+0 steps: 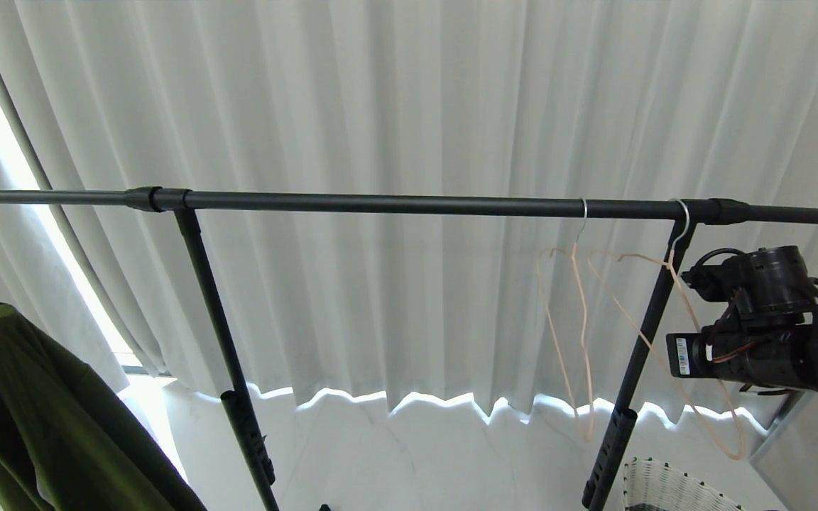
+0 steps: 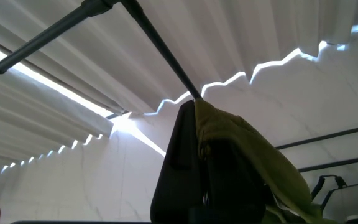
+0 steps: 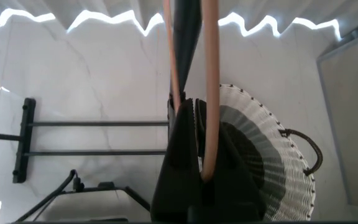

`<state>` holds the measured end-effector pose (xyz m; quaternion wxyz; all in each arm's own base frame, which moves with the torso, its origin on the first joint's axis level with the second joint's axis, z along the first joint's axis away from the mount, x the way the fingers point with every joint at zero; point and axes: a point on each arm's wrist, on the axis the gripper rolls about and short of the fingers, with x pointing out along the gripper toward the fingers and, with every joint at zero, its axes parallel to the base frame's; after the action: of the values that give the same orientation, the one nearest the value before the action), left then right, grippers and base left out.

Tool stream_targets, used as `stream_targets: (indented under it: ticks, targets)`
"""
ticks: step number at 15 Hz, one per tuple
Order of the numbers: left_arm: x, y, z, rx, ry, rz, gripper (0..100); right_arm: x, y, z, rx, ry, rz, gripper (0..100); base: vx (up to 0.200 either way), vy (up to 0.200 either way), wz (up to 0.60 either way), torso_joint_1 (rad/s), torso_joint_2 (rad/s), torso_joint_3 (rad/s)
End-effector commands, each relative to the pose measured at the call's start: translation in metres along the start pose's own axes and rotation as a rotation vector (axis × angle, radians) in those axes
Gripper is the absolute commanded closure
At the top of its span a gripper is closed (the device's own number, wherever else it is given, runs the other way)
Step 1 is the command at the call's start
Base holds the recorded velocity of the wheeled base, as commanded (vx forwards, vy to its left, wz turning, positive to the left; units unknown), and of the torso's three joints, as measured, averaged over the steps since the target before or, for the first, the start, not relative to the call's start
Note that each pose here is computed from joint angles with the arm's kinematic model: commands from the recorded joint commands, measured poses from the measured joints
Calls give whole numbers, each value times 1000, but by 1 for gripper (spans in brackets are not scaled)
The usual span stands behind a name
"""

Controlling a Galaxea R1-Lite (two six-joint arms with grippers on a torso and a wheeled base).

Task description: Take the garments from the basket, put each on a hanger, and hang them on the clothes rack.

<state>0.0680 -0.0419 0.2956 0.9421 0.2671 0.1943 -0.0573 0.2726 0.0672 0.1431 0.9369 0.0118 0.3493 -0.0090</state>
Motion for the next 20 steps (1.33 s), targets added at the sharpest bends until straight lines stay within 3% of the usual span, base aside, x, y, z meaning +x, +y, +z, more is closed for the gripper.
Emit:
stream_targets:
  ticks: [1, 6, 10, 16, 20]
  targets:
    - [0, 0, 0, 0, 1, 1, 100, -3, 0, 2, 2, -11, 2, 100, 0, 0, 0, 0, 0, 0]
    - [0, 0, 0, 1, 2, 0, 100, -12, -1, 8, 10, -50, 10, 100, 0, 0, 0, 0, 0, 0]
    - [0, -1, -1, 3, 4, 0, 100, -45, -5, 13, 19, -118, 27, 100, 0, 0, 0, 0, 0, 0]
    - [2, -2, -3, 11, 13, 2, 100, -83, -11, -16, -15, -81, 52, 100, 0, 0, 0, 0, 0, 0]
    - [-1, 0, -4, 4, 2, 6, 100, -91, -13, -32, -30, -68, 64, 100, -200, 0, 0, 4, 6, 2]
